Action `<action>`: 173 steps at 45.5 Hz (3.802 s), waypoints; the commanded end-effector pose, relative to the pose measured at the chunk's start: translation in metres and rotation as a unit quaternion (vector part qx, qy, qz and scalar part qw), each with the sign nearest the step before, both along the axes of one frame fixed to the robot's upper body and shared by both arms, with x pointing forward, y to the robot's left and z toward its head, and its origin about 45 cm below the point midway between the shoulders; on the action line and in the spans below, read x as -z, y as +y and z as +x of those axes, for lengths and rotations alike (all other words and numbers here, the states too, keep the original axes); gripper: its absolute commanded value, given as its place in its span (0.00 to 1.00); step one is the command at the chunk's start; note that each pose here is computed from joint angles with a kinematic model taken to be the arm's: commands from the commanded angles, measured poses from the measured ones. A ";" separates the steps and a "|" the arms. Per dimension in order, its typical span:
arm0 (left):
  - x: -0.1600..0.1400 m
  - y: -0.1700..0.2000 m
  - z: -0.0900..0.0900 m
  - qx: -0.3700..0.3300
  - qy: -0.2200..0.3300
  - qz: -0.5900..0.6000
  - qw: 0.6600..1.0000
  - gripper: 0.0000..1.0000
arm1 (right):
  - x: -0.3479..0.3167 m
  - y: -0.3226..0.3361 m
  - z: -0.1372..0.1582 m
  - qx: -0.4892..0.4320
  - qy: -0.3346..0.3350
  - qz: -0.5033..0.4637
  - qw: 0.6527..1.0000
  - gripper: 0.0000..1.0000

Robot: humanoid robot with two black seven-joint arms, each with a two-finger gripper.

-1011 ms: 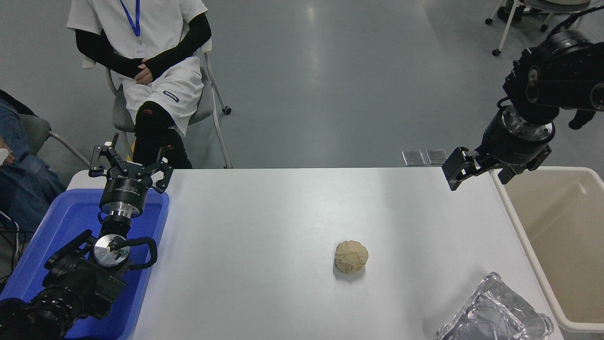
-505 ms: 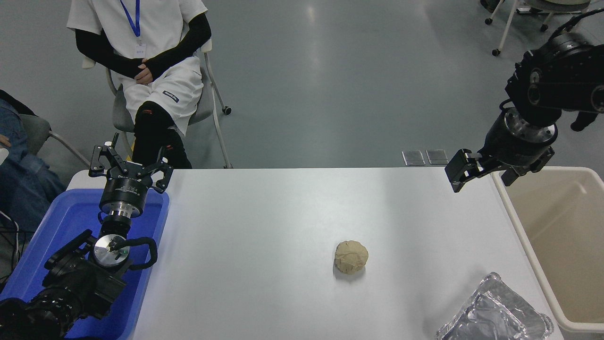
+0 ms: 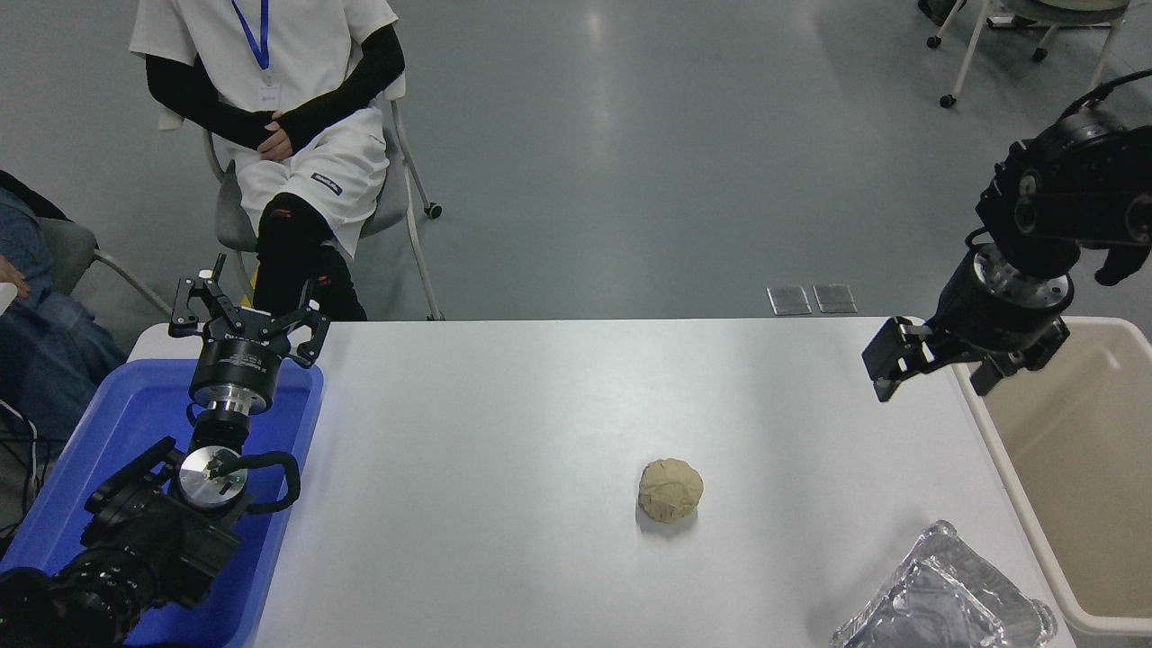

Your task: Pick up foil plate and place in dustbin

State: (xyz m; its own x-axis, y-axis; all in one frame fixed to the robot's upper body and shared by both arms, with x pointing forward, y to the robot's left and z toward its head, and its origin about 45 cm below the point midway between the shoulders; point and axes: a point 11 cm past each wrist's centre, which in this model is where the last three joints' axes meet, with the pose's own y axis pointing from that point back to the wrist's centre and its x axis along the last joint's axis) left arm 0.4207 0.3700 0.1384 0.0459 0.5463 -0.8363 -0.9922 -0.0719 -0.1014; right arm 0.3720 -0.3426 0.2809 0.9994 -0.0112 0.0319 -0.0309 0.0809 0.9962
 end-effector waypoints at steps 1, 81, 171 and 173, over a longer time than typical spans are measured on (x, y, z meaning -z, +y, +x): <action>0.000 0.000 0.000 0.000 0.000 0.000 1.000 0.99 | 0.028 -0.044 -0.020 0.051 0.024 -0.001 0.998 1.00; 0.000 0.001 0.000 -0.001 0.000 0.000 1.000 0.99 | 0.206 -0.080 -0.102 -0.142 0.012 -0.049 0.989 1.00; 0.000 0.000 0.000 0.000 -0.001 0.000 1.000 0.99 | 0.101 -0.099 -0.056 0.031 0.029 -0.004 0.999 0.00; 0.000 0.000 0.000 0.000 -0.001 0.000 1.000 0.99 | 0.091 -0.097 -0.048 0.028 0.016 -0.004 0.999 0.00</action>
